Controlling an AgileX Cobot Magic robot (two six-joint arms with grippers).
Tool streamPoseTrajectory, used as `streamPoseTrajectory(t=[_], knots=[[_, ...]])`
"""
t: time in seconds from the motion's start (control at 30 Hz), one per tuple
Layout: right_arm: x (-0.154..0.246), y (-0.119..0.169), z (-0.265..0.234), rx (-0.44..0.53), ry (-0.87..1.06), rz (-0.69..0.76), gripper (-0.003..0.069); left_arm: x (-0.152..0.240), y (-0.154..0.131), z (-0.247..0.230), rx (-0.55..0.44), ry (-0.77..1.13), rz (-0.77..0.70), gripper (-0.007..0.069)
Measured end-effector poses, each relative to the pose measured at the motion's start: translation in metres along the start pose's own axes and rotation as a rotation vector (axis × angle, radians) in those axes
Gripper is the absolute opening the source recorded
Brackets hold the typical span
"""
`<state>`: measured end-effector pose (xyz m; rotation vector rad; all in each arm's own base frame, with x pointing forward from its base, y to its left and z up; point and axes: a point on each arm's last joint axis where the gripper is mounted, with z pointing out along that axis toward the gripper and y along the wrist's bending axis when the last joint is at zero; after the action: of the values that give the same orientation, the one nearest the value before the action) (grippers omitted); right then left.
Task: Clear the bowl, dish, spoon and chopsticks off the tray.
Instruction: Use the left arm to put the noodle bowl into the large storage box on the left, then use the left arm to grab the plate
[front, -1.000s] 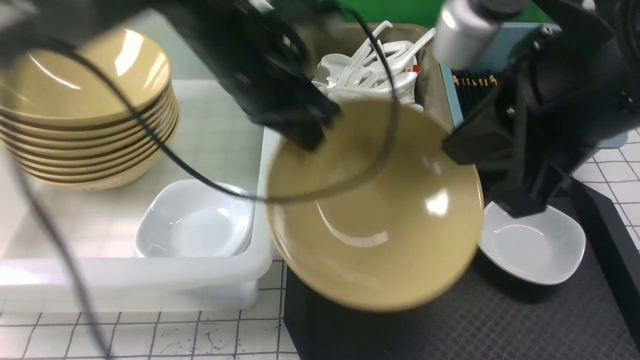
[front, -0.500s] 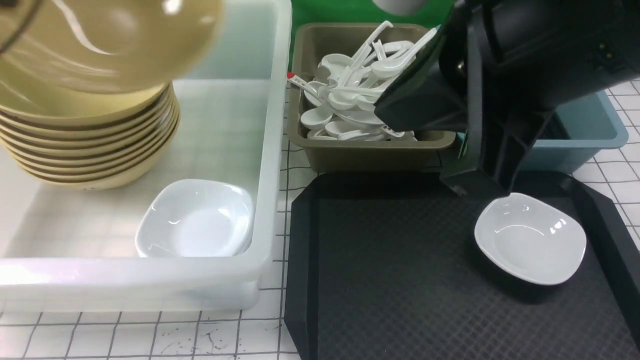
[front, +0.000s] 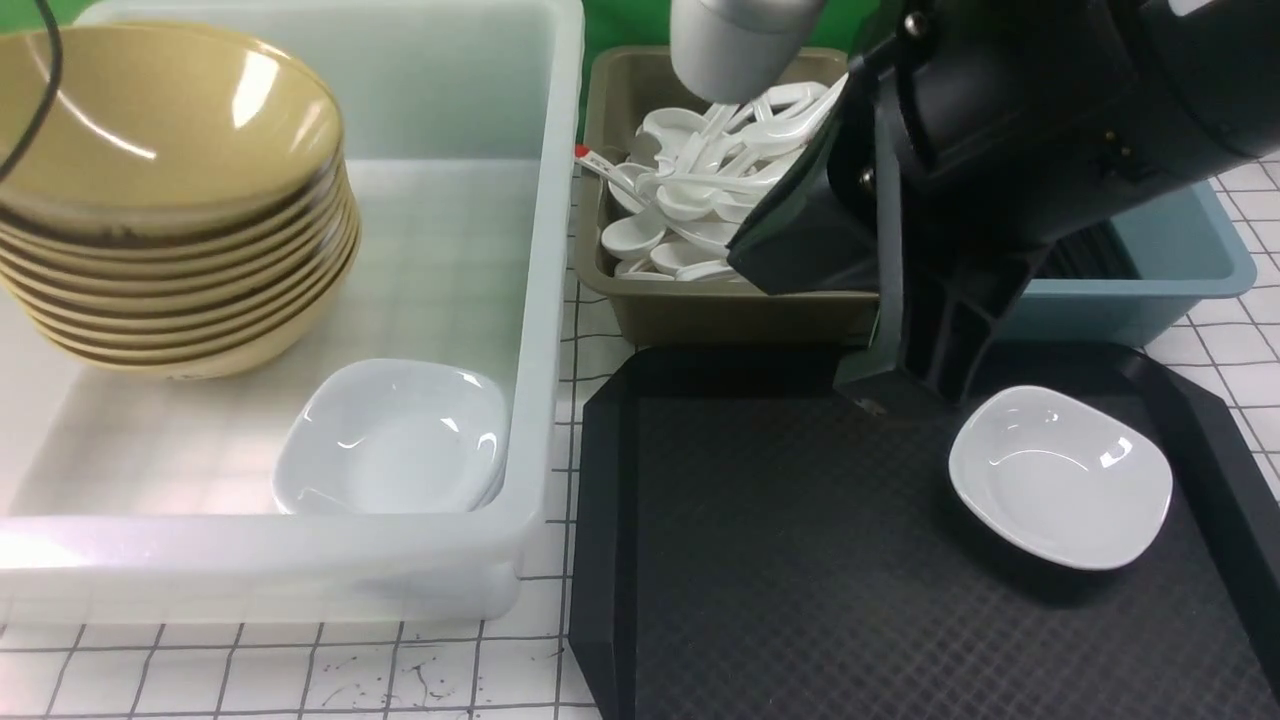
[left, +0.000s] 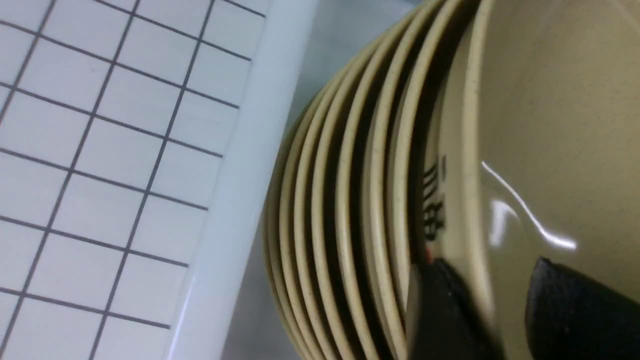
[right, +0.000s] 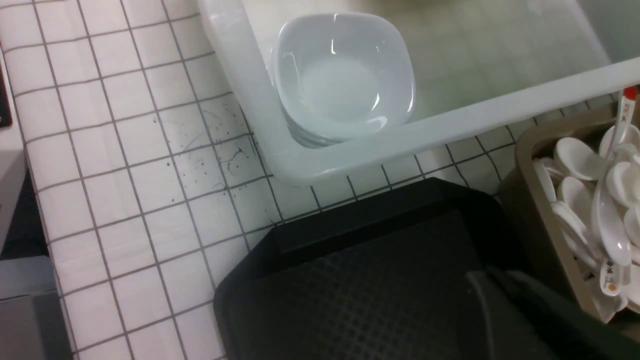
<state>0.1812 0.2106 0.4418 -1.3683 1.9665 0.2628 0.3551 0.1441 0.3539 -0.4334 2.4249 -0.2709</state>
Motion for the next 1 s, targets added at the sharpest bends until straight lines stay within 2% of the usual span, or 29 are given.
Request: streamPoseTrajectory(t=[0.07,0.2,0.33,0.47,0.53,0.7,0.73,0.77,0.9,0.97,1.0], knots=[[0.0,0.0,0.0,0.001,0.001,-0.001,0.0041,0.0,0.002,0.0,-0.017,0.004,0.01,0.0363],[0.001,0.0,0.0,0.001,0.008,-0.002,0.0041,0.001,0.001,-0.003,-0.029,0.005,0.02,0.0492],[0.003,-0.001,0.0,0.011,0.034,-0.01,0.0042,0.002,-0.005,-0.024,-0.046,-0.014,0.049,0.0546],[0.009,-0.006,-0.001,0.056,0.09,0.02,0.0043,0.005,-0.028,-0.06,-0.032,-0.07,0.099,0.0551],[0.015,-0.012,-0.001,0.084,0.136,0.063,0.0044,0.011,-0.061,-0.077,0.022,-0.1,0.175,0.0537],[0.048,-0.025,0.008,0.121,0.248,0.192,0.0046,0.044,-0.162,-0.075,0.216,-0.03,0.438,0.0496],[0.055,-0.026,0.009,0.125,0.266,0.21,0.0046,0.051,-0.175,-0.072,0.226,-0.019,0.467,0.0491],[0.071,-0.027,0.012,0.131,0.308,0.25,0.0047,0.064,-0.199,-0.066,0.264,0.029,0.563,0.048],[0.124,-0.021,0.01,0.164,0.382,0.364,0.0046,0.121,-0.274,-0.036,0.335,0.177,0.797,0.047],[0.139,-0.019,0.006,0.183,0.388,0.405,0.0046,0.136,-0.291,-0.029,0.351,0.212,0.837,0.0469],[0.154,-0.016,0.001,0.204,0.394,0.447,0.0046,0.155,-0.308,-0.016,0.368,0.258,0.881,0.0468]])
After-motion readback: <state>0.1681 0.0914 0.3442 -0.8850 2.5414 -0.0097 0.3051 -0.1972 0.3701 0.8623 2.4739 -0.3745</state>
